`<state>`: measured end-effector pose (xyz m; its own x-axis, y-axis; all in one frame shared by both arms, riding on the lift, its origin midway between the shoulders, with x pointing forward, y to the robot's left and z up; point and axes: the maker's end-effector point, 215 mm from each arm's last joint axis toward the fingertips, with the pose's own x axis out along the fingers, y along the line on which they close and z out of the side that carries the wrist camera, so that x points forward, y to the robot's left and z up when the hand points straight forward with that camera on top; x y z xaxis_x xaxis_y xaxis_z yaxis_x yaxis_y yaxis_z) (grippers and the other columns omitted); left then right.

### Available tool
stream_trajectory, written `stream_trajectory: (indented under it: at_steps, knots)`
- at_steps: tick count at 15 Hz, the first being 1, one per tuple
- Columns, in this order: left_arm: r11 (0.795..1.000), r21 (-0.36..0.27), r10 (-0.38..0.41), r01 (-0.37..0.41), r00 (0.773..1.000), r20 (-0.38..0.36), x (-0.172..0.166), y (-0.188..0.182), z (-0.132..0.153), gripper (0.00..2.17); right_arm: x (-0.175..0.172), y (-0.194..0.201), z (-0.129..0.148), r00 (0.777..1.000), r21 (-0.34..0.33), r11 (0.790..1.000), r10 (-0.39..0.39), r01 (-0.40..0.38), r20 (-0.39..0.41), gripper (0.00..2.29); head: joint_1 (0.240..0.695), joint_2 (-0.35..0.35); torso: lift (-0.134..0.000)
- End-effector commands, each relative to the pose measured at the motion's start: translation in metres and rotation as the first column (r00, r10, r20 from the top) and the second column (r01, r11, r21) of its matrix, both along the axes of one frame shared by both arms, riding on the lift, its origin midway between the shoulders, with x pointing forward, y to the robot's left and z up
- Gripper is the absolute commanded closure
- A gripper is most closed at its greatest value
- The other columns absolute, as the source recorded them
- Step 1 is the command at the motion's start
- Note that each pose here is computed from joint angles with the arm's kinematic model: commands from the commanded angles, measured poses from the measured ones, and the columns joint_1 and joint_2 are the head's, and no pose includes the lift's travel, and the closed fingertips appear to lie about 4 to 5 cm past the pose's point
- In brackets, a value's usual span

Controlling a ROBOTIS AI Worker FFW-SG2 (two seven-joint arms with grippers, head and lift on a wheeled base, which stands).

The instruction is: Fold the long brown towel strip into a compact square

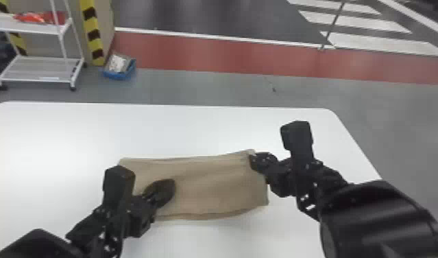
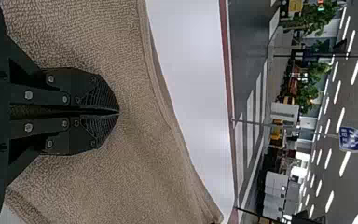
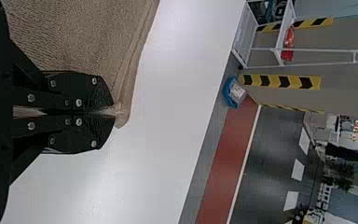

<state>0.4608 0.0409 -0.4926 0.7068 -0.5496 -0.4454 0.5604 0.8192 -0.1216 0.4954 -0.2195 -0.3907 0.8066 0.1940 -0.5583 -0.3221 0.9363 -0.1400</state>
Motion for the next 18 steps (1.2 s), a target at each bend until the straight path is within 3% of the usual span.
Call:
stream_trajectory:
  at_steps: [1, 6, 10, 12, 13, 14, 16, 18]
  knots:
    - [1.0, 0.005, 0.001, -0.001, 1.0, -0.002, -0.005, 0.002, 0.001, 1.07, 0.002, -0.006, 0.004, 1.0, -0.004, 1.0, -0.007, 0.007, 0.015, 1.11, 0.695, -0.205, -0.124]
    - [1.0, 0.01, 0.0, 0.0, 1.0, -0.002, -0.008, -0.002, -0.002, 1.07, -0.024, 0.025, 0.008, 0.998, 0.11, 0.991, 0.071, -0.07, 0.001, 1.12, 0.695, -0.206, -0.124]
    - [1.0, 0.006, -0.003, 0.003, 1.0, 0.001, -0.005, -0.005, 0.001, 1.07, -0.04, 0.061, 0.001, 0.988, 0.176, 0.974, 0.153, -0.145, -0.033, 1.11, 0.695, -0.178, -0.124]
    - [1.0, 0.006, -0.002, 0.002, 1.0, 0.006, -0.003, -0.005, 0.002, 1.07, -0.048, 0.081, -0.012, 0.974, 0.234, 0.954, 0.212, -0.188, -0.082, 1.1, 0.695, -0.154, -0.124]
    - [1.0, 0.006, -0.002, 0.002, 1.0, 0.008, -0.002, -0.005, 0.003, 1.07, -0.058, 0.092, -0.021, 0.956, 0.293, 0.933, 0.257, -0.208, -0.142, 1.0, 0.695, -0.145, -0.124]
    - [1.0, 0.004, -0.002, 0.002, 1.0, 0.007, -0.002, -0.004, 0.003, 1.07, -0.071, 0.105, -0.026, 0.929, 0.377, 0.898, 0.315, -0.227, -0.192, 0.71, 0.695, -0.135, -0.124]
    - [1.0, 0.003, 0.002, -0.002, 1.0, 0.007, 0.0, -0.001, 0.003, 1.07, -0.074, 0.1, -0.011, 0.927, 0.473, 0.854, 0.333, -0.218, -0.174, 0.23, 0.695, -0.101, -0.124]
    - [1.0, 0.002, 0.002, -0.002, 1.0, 0.008, 0.001, 0.0, 0.004, 1.07, -0.071, 0.08, -0.004, 0.94, 0.491, 0.851, 0.299, -0.187, -0.162, 0.17, 0.695, -0.099, -0.124]
